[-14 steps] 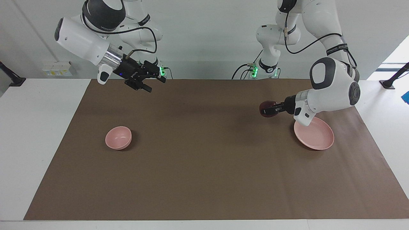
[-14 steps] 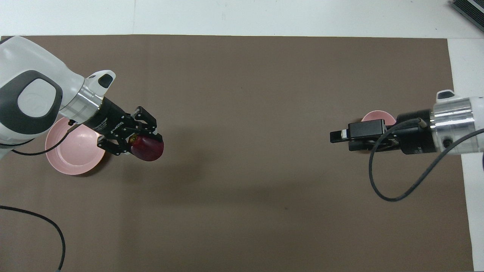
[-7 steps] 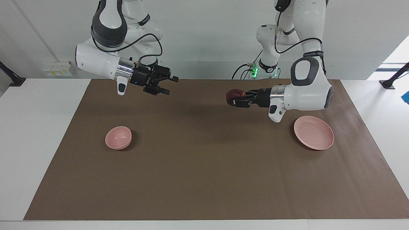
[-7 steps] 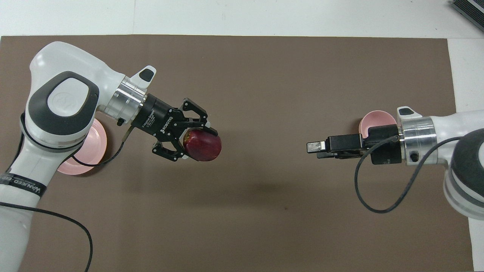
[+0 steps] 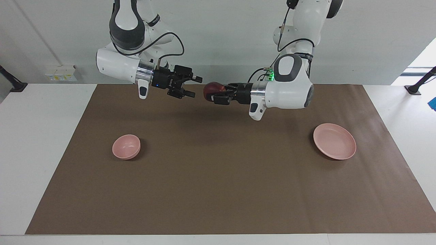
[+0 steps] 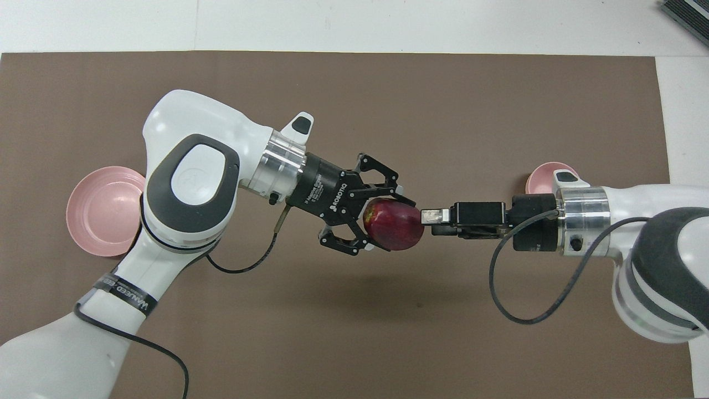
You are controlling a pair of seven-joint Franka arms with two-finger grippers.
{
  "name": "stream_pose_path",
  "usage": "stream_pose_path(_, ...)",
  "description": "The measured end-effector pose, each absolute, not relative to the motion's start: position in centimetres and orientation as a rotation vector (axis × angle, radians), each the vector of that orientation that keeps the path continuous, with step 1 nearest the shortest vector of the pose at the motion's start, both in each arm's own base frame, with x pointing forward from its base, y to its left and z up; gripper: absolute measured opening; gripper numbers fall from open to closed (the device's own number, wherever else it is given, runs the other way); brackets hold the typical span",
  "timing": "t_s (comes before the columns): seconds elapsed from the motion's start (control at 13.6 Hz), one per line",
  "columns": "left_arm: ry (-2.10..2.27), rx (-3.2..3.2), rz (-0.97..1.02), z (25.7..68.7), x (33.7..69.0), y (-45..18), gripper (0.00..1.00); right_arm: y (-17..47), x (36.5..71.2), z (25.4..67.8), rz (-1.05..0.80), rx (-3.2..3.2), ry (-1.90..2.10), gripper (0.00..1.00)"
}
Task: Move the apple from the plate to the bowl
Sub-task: 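Grasp the apple with the right gripper, then open the left gripper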
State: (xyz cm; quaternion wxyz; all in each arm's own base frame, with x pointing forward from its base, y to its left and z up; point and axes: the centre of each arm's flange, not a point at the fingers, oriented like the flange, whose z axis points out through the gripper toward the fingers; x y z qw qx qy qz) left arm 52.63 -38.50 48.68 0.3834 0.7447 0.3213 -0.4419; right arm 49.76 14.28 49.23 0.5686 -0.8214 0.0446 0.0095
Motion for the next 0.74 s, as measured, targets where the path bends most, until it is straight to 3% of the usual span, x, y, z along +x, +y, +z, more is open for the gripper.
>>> stream_pose_path(0.74,0.864,1.833,-1.152,49.0,50.6,-42.5,0.75,14.1,49.0,48.6,0.033,-1.929,0.114,1.00)
